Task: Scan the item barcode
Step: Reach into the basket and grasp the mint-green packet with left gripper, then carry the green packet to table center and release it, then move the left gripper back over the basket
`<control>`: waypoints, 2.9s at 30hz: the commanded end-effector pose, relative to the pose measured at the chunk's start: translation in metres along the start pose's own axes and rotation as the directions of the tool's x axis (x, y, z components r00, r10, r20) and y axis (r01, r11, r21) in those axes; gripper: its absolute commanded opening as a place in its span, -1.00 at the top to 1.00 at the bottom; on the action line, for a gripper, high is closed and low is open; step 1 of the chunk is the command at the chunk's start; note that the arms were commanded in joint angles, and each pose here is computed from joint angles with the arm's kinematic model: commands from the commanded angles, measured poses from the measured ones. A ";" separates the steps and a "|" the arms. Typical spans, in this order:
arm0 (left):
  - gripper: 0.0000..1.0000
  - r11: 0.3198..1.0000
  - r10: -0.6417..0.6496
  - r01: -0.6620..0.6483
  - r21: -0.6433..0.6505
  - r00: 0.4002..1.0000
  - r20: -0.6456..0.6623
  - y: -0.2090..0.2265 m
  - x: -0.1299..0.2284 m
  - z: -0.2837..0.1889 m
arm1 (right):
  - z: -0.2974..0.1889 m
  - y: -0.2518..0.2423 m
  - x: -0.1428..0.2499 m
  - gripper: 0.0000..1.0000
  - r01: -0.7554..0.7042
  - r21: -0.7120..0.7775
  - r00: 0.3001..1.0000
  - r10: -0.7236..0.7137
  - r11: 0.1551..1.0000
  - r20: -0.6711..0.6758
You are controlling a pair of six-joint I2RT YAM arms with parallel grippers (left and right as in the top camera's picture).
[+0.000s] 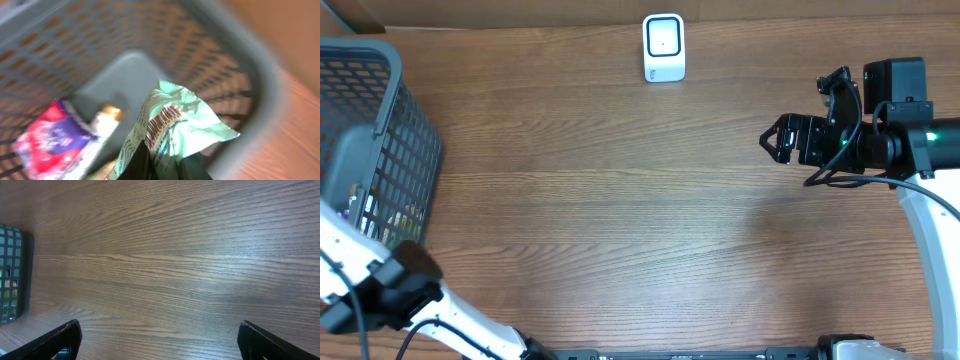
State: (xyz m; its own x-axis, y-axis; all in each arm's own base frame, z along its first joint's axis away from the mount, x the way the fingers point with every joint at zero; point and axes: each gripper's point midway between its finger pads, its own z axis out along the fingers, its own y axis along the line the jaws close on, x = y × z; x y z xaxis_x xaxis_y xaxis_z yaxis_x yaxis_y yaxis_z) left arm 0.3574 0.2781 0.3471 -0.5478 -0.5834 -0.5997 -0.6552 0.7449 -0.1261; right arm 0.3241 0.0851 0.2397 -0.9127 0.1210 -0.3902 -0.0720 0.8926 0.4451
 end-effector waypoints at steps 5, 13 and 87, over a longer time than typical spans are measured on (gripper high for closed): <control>0.92 0.953 0.169 -0.156 0.261 0.985 -0.025 -0.152 0.056 -0.063 | -0.007 0.004 -0.013 -1.00 0.023 0.006 0.998 -0.023 1.000 0.052; 0.92 0.932 0.319 -0.262 0.252 0.922 -0.222 -0.253 0.154 -0.035 | -0.006 0.004 -0.013 -1.00 0.023 0.007 0.998 -0.023 1.000 0.052; -0.07 0.796 0.455 -0.350 0.494 0.884 -0.107 -0.332 0.189 -0.090 | -0.007 0.000 -0.012 -1.00 0.019 0.026 0.999 -0.021 0.999 0.049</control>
State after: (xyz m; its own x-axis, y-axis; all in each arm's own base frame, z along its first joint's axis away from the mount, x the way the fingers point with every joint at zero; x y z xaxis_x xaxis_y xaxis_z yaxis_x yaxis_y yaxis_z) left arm 0.4428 -0.1725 0.2483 -0.9529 -0.1175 -0.2798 -0.0431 0.9651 -0.2585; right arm 0.3287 0.0812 0.2400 -0.9038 0.1229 -0.4099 -0.0693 0.9033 0.4234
